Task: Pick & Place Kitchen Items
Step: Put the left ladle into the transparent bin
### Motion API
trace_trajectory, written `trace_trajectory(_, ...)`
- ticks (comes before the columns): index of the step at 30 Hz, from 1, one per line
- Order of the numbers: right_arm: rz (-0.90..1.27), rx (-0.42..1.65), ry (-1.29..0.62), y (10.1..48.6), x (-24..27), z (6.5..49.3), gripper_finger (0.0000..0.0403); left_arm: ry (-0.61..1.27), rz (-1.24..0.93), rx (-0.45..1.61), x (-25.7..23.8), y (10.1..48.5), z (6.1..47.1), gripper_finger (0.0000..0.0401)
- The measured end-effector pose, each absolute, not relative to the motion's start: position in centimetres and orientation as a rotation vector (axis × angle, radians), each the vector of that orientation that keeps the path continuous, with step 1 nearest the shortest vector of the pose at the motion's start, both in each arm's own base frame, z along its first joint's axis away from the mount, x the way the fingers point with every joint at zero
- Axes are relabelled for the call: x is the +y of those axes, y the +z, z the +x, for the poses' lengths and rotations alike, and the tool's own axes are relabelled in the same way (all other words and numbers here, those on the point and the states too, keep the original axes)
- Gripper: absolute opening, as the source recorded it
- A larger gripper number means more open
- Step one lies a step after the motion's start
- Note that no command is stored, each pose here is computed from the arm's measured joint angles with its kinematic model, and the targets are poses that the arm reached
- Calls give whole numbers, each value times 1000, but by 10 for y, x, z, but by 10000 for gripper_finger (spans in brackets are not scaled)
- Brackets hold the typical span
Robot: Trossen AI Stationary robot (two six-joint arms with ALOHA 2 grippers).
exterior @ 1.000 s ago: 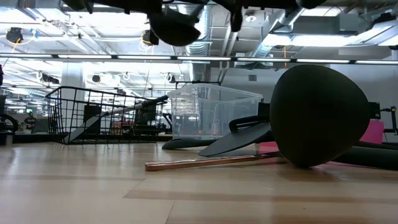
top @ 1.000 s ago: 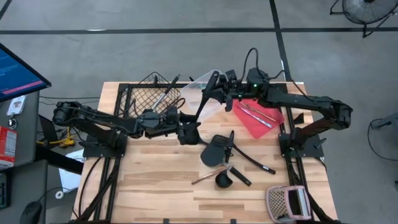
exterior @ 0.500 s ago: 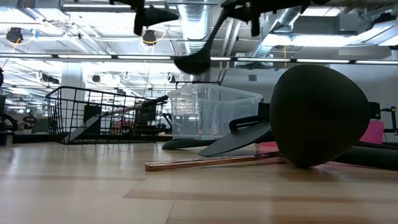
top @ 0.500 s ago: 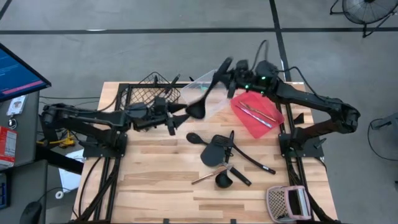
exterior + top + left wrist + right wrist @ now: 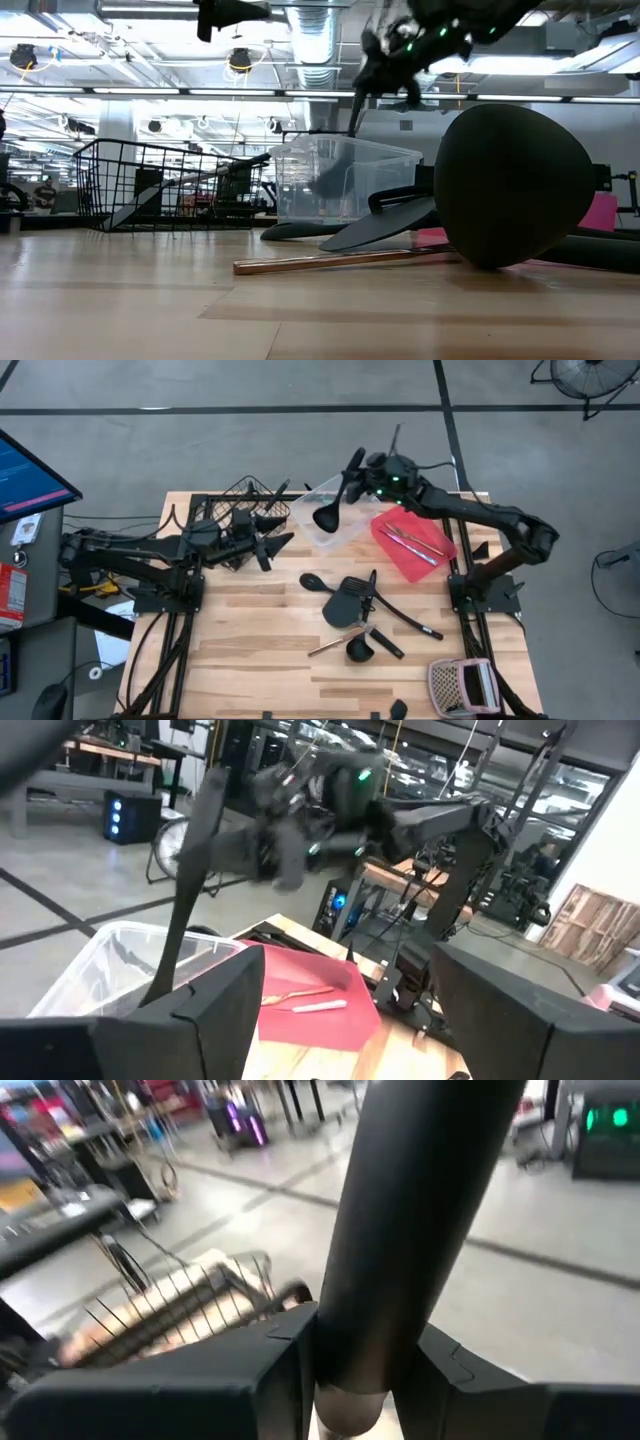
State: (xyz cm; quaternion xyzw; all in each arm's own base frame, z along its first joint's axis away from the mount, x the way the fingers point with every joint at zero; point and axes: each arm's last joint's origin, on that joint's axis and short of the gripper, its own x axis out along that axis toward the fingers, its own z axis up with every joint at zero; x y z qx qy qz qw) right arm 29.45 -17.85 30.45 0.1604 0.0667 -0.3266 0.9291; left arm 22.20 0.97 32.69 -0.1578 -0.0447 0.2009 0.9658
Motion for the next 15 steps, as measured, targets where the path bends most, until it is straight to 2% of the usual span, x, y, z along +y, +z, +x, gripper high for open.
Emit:
trace_trajectory(7,361,223,-674,273,-185,311,88,410,-319,-90,10,327,222,268)
trace_trajectory(12,368,233,-669,269,-185,314,90,410,-318,-87,10,327,222,268)
trace_trajectory(13,367,235,-667,269,-183,315,103,410,-318,-88,10,327,222,268)
trace_trajectory(15,365,246,-664,268,-181,316,153,410,-318,-88,10,327,222,268)
